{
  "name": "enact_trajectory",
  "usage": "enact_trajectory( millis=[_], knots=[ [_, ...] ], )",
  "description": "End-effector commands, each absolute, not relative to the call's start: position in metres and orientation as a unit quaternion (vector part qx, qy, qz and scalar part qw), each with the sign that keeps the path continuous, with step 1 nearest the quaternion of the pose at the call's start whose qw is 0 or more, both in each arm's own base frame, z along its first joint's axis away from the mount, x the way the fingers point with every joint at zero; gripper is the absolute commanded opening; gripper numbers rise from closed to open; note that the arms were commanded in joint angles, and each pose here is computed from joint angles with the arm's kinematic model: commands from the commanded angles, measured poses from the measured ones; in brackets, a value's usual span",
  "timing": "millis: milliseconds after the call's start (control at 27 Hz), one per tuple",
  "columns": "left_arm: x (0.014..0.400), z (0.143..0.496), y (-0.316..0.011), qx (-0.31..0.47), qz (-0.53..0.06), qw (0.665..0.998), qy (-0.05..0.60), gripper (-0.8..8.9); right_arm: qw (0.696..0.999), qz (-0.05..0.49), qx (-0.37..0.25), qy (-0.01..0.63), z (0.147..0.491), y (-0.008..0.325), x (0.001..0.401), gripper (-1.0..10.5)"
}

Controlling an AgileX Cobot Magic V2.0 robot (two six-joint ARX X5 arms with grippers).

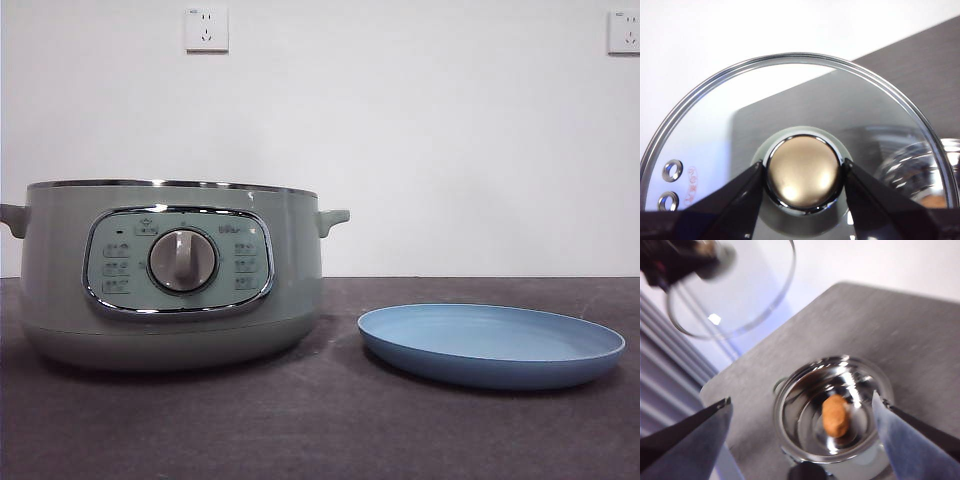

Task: Take the potato out from the steamer,put the potato on the plate,close the lid

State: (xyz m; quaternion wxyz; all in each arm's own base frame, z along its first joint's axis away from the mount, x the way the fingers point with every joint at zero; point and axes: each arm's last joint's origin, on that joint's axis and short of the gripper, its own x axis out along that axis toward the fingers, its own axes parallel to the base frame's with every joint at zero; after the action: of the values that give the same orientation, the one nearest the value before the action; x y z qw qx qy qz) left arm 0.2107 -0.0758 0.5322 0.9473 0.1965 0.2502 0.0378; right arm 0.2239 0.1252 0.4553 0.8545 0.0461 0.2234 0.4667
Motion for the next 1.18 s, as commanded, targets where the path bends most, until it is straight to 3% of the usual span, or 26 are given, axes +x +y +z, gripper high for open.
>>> enact_trajectory(
  millis=[37, 481, 703, 888, 1035, 1072, 1146, 1183],
  knots=[
    [0.192, 0.545, -0.066, 0.205, 0.074, 0.947, 0.236, -0.08, 0.847, 0.470, 0.036, 0.246, 0.446, 0.152, 0.243, 4.7],
    [0.181, 0.550, -0.062, 0.196, 0.070, 0.952, 0.225, -0.08, 0.828, 0.432, -0.111, 0.340, 0.406, 0.282, 0.306, 4.8],
    [0.181, 0.550, -0.061, 0.196, 0.071, 0.952, 0.225, -0.08, 0.797, 0.411, -0.182, 0.403, 0.327, 0.344, 0.326, 5.1],
    [0.181, 0.550, -0.061, 0.196, 0.070, 0.952, 0.225, -0.09, 0.756, 0.399, -0.220, 0.469, 0.262, 0.364, 0.337, 5.1],
    [0.181, 0.550, -0.061, 0.196, 0.070, 0.952, 0.225, -0.09, 0.744, 0.395, -0.229, 0.488, 0.239, 0.369, 0.342, 4.9],
    [0.181, 0.550, -0.061, 0.196, 0.071, 0.952, 0.225, -0.09, 0.748, 0.392, -0.233, 0.482, 0.239, 0.370, 0.342, 3.9],
    [0.181, 0.550, -0.061, 0.196, 0.071, 0.952, 0.225, -0.08, 0.751, 0.384, -0.252, 0.475, 0.239, 0.370, 0.343, 0.4],
    [0.181, 0.550, -0.061, 0.196, 0.071, 0.952, 0.225, -0.08, 0.747, 0.386, -0.257, 0.477, 0.239, 0.368, 0.343, -0.1]
  ],
)
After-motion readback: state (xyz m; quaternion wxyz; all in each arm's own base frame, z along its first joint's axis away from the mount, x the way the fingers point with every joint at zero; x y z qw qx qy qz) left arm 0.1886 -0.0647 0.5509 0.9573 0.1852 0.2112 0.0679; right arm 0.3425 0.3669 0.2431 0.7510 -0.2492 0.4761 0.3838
